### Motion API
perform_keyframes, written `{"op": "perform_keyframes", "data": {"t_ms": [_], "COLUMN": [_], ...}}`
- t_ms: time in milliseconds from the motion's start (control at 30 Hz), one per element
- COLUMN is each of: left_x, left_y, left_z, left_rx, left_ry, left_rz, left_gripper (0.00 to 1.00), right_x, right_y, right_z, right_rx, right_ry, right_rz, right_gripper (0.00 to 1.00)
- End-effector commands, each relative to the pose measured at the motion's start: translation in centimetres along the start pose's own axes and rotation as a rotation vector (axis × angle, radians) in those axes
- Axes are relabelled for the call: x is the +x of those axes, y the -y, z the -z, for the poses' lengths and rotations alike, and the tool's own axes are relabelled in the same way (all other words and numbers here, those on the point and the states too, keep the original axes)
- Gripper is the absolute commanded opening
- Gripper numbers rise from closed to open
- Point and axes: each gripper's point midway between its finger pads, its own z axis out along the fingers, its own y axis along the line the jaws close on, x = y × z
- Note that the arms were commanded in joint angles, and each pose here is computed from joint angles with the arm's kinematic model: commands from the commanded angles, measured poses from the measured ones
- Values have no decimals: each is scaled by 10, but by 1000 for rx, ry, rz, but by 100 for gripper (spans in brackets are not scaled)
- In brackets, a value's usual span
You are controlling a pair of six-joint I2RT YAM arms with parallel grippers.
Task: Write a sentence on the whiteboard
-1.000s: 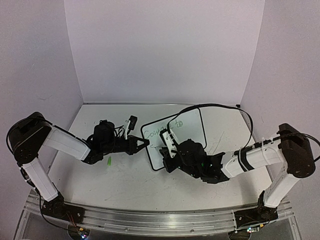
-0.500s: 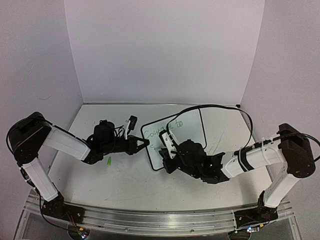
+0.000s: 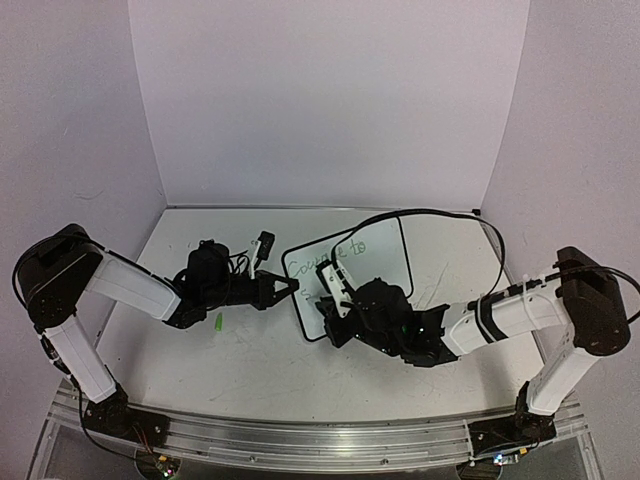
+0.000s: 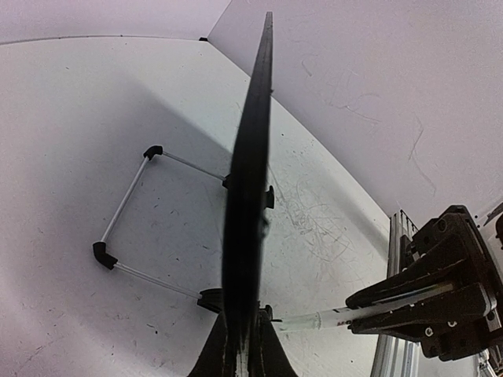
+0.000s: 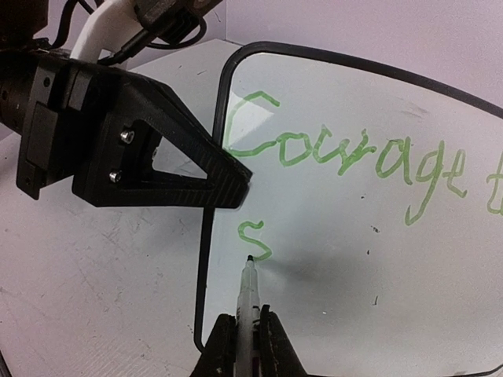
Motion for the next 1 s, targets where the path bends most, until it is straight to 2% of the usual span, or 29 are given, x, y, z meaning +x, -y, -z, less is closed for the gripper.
{"op": "perform_keyframes", "data": {"t_ms": [0,200,333,633,967], "left_x": [1,2,2,0,0], "left_y": [-6,-6,-7,-5,-5], "left_z": [0,0,-1,1,1], "left_rx": [-47,-49,-49,-44,-45], "left_ry": [-13,-14,-15,-10,-11], "left_rz": [-34,-36,-35,-38,-39], "left_gripper": [0,0,0,0,0], "right_x": [-18,-38,-41,-43,-44], "right_y": [-7,-10,0,14,13], "right_z": [-3,13,23,12,3], "right_rx": [-17,-67,-31,62,70], "right_ry": [40,95,113,112,109], "right_rz": [-10,-32,-40,-32,-20], "right_gripper": [0,0,0,0,0]}}
